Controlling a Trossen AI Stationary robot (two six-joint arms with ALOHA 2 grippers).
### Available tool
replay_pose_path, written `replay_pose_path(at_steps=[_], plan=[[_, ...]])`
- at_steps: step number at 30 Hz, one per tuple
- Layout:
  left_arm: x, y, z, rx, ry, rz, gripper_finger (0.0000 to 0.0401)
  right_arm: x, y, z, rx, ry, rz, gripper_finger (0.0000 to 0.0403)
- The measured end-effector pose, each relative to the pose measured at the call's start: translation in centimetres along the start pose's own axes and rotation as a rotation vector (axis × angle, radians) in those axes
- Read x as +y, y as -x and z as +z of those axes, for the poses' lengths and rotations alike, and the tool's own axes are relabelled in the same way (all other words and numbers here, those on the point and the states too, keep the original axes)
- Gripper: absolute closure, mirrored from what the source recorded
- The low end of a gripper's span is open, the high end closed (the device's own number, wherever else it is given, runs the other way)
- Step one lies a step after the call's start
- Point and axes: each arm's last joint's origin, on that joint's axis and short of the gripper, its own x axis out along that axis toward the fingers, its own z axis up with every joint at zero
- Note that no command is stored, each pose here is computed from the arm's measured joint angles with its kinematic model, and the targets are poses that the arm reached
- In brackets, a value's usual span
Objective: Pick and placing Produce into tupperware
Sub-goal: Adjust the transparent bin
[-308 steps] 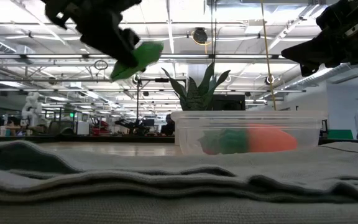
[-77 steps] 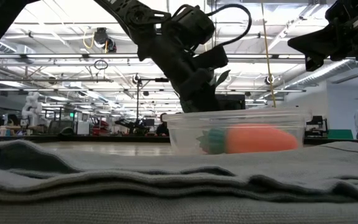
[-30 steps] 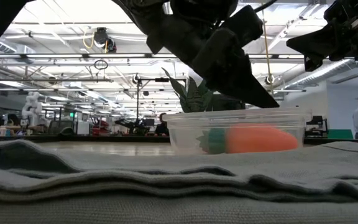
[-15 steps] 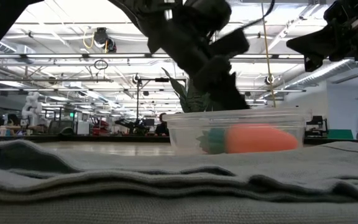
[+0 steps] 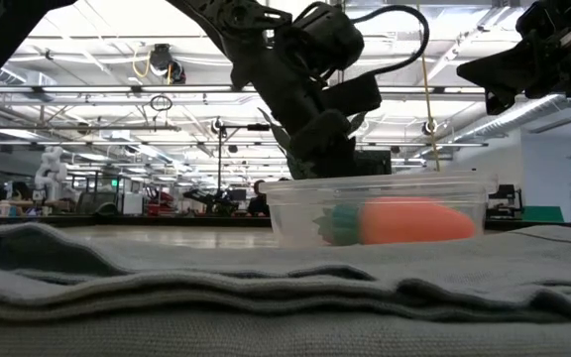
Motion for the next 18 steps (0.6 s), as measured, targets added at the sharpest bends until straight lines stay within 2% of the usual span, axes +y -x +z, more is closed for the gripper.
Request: replay_pose_path(at_steps=[11, 18], plan=[[-1.2, 0.0, -0.3, 0.063, 0.021, -0.019, 0.0401, 0.0, 0.0, 0.0, 0.000, -0.002, 0.000, 0.0403], [-2.4, 0.0, -0.4, 0.112, 0.042, 0.010, 0.0401, 0.0, 0.0, 0.0, 0.000, -0.002, 0.000, 0.0403]])
